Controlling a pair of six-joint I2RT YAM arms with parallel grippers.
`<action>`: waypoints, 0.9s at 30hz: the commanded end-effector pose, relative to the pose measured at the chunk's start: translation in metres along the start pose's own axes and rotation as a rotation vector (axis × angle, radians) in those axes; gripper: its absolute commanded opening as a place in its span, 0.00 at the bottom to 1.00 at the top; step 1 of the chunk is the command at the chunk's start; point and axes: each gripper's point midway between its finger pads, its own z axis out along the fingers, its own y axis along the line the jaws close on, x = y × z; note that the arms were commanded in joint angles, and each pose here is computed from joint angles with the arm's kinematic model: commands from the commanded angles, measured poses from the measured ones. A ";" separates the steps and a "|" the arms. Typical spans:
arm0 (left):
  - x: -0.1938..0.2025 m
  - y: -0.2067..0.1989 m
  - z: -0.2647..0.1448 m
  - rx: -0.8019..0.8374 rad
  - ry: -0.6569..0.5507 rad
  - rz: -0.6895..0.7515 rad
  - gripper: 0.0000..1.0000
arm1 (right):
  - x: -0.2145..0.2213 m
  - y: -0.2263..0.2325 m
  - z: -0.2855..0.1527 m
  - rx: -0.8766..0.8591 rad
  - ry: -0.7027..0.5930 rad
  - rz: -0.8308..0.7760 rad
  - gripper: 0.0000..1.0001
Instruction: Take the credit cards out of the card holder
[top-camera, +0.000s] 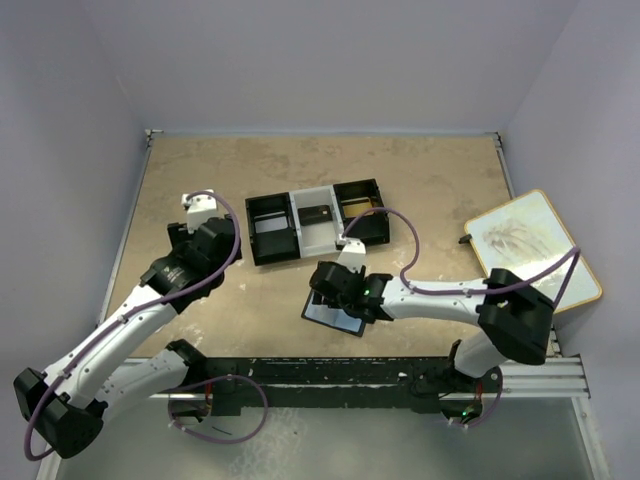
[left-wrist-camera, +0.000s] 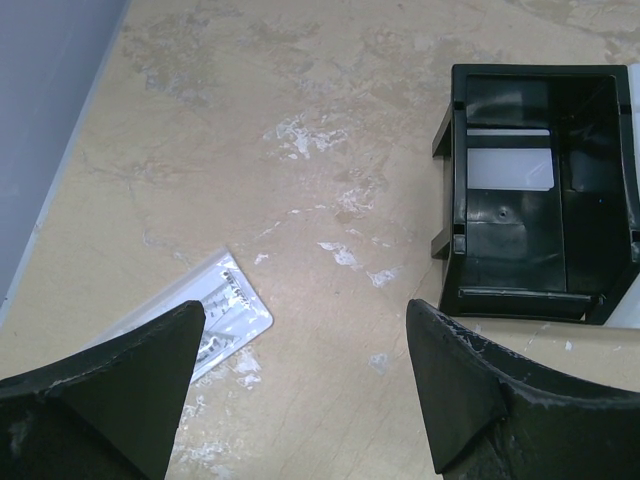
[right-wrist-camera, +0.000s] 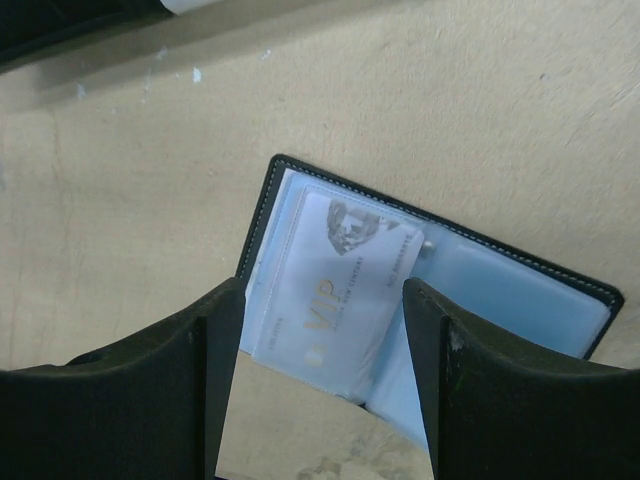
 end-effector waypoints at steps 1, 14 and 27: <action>-0.011 0.002 -0.001 -0.016 -0.026 -0.016 0.80 | 0.000 0.006 0.008 0.055 -0.016 0.075 0.67; -0.009 0.000 0.001 -0.013 -0.016 -0.003 0.80 | 0.016 0.012 0.027 0.113 0.060 -0.052 0.68; -0.008 -0.001 0.001 -0.007 -0.013 0.000 0.80 | 0.042 0.004 0.036 0.099 0.126 -0.046 0.66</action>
